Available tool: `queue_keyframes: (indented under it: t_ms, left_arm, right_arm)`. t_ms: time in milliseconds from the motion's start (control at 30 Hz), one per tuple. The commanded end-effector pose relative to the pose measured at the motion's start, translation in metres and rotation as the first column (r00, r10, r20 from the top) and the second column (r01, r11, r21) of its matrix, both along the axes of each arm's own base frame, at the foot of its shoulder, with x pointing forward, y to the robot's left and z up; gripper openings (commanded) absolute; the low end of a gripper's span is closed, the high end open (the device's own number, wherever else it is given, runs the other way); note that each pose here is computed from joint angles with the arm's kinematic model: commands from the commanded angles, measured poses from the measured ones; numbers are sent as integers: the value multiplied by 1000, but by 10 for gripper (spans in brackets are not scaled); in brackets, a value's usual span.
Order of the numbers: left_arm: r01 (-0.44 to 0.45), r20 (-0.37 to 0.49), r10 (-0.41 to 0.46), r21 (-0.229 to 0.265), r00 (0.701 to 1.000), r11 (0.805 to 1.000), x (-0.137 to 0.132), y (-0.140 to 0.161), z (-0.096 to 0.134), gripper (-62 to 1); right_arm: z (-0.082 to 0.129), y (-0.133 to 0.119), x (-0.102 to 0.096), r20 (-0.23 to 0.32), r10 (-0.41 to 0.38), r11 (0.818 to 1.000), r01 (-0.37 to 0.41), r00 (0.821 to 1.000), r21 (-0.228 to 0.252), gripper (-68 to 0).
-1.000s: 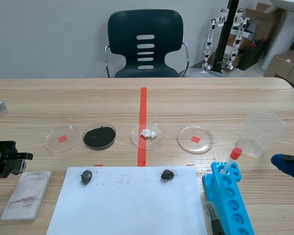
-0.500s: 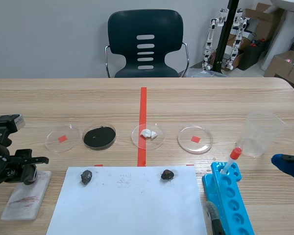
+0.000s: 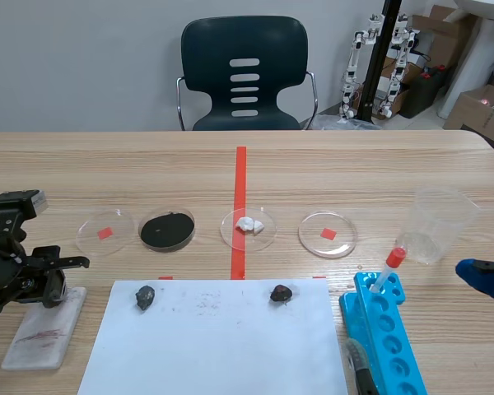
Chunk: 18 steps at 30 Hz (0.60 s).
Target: Rub the mineral on the streak plate
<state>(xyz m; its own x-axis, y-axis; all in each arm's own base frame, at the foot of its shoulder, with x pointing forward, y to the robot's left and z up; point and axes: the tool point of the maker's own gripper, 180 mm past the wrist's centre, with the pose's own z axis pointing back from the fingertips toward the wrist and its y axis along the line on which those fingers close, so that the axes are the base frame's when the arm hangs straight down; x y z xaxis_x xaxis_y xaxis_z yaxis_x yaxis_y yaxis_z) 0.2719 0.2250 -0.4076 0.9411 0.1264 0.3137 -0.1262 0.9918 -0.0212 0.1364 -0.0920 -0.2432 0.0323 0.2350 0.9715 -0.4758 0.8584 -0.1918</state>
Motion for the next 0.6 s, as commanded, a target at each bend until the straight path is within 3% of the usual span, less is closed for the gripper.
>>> queue_keyframes:
  t_ms: [0, 267, 400, 500, 567]
  left_arm:
    - [-15, 12, 14, 66, 1000, 998, 1, 16, -1, -492]
    - [-29, 14, 28, 78, 1000, 997, 1, 18, -1, -492]
    - [-31, 13, 31, 37, 999, 999, 1, 9, -2, -492]
    - [3, 21, -2, -42, 1000, 999, 3, -10, -3, -492]
    - [5, 25, -4, -62, 1000, 998, 4, -14, -4, -492]
  right_arm:
    - [10, 0, 4, 35, -3, 1000, 3, 999, 11, -20]
    - [10, 0, 4, 35, -3, 1000, 3, 999, 11, -20]
    - [10, 0, 4, 35, -3, 1000, 3, 999, 11, -20]
    - [10, 0, 4, 35, -3, 1000, 3, 999, 11, -20]
    - [10, 0, 4, 35, -3, 1000, 3, 999, 11, -20]
